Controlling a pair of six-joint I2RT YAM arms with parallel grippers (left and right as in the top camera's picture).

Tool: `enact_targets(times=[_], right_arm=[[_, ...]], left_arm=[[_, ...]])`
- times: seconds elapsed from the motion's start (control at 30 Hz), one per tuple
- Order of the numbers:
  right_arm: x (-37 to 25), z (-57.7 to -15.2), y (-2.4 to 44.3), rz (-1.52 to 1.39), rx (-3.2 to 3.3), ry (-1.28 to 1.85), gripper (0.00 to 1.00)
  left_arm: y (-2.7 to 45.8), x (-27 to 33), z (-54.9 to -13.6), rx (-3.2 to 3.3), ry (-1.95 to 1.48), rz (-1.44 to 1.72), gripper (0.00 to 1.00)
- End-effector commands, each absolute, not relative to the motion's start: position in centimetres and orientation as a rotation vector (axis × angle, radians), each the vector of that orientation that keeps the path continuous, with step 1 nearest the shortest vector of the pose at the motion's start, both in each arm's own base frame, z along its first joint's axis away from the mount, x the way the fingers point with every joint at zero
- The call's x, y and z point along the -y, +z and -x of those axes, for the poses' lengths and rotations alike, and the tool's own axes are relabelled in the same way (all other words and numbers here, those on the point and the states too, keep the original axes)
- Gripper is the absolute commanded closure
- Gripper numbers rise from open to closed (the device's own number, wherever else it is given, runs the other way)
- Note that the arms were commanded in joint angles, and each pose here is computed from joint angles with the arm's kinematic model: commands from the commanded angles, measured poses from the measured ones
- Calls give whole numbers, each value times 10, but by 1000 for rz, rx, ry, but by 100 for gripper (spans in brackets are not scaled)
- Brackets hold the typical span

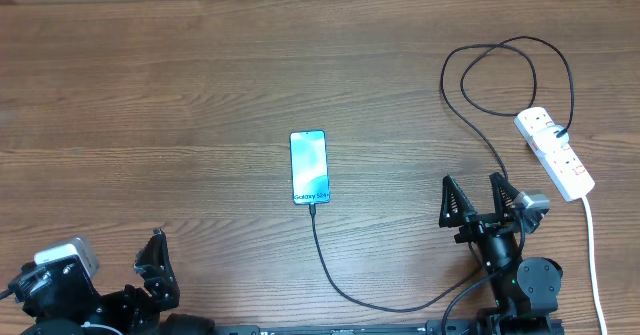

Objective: Plug charger to phone and switch on socket

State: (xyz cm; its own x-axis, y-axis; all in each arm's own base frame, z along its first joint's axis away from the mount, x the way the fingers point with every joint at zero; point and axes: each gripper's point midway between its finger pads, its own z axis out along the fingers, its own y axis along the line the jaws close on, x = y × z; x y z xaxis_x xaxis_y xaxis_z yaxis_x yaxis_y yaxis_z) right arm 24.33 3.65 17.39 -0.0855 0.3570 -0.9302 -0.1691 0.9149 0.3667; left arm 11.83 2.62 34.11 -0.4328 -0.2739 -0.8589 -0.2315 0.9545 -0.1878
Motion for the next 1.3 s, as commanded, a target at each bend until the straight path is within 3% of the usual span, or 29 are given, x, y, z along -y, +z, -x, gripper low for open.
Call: enact_targets(times=[0.0,0.7,1.27], right_arm=[[-36,-244,172,-158,-1594,437,0],[-36,-244,172,-157,-1594,437,0],[-36,-244,172,-157,-1594,437,0]], left_arm=[[344,-29,-116,-2019,-48,388,0],[343,-30,-116,-2021,-42,390,0],[315,-31,-98,-2164,3,353,0]])
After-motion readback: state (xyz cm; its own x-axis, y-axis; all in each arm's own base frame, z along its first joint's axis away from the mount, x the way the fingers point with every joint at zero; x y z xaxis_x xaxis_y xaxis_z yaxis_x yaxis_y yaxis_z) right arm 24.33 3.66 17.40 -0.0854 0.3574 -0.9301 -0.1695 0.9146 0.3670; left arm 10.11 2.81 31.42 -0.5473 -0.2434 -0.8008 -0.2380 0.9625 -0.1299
